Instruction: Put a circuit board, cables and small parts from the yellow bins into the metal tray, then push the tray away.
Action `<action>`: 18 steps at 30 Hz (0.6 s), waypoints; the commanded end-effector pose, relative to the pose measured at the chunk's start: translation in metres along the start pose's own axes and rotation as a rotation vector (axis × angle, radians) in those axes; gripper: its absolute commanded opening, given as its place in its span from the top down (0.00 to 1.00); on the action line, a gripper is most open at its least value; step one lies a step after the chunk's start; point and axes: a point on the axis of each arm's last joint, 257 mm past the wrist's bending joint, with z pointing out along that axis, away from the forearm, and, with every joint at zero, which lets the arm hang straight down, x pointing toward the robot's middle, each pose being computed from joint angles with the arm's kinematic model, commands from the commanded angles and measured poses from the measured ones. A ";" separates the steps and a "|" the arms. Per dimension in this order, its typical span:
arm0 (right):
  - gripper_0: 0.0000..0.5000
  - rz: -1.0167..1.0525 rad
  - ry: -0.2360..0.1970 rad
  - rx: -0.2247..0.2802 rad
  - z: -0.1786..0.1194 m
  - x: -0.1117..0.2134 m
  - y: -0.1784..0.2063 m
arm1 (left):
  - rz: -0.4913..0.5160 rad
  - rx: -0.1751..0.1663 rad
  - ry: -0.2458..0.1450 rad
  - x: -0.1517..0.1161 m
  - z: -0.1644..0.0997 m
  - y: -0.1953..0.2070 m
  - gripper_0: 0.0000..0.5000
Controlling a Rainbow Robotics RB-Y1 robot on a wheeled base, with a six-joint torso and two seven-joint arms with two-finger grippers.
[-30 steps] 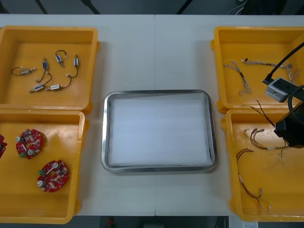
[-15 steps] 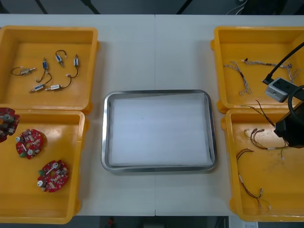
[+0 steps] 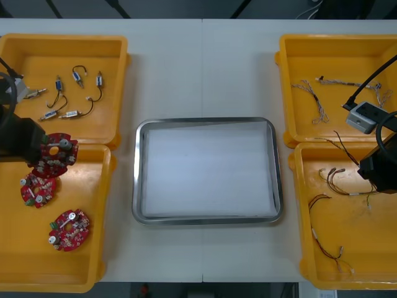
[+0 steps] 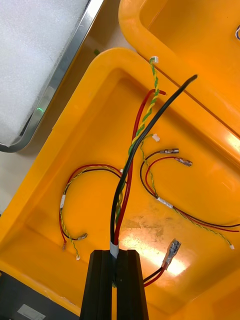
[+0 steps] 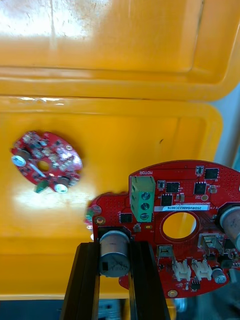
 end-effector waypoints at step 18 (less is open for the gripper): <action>1.00 -0.045 -0.011 0.036 -0.011 -0.007 -0.004 | -0.300 0.051 -0.041 0.013 0.038 -0.113 1.00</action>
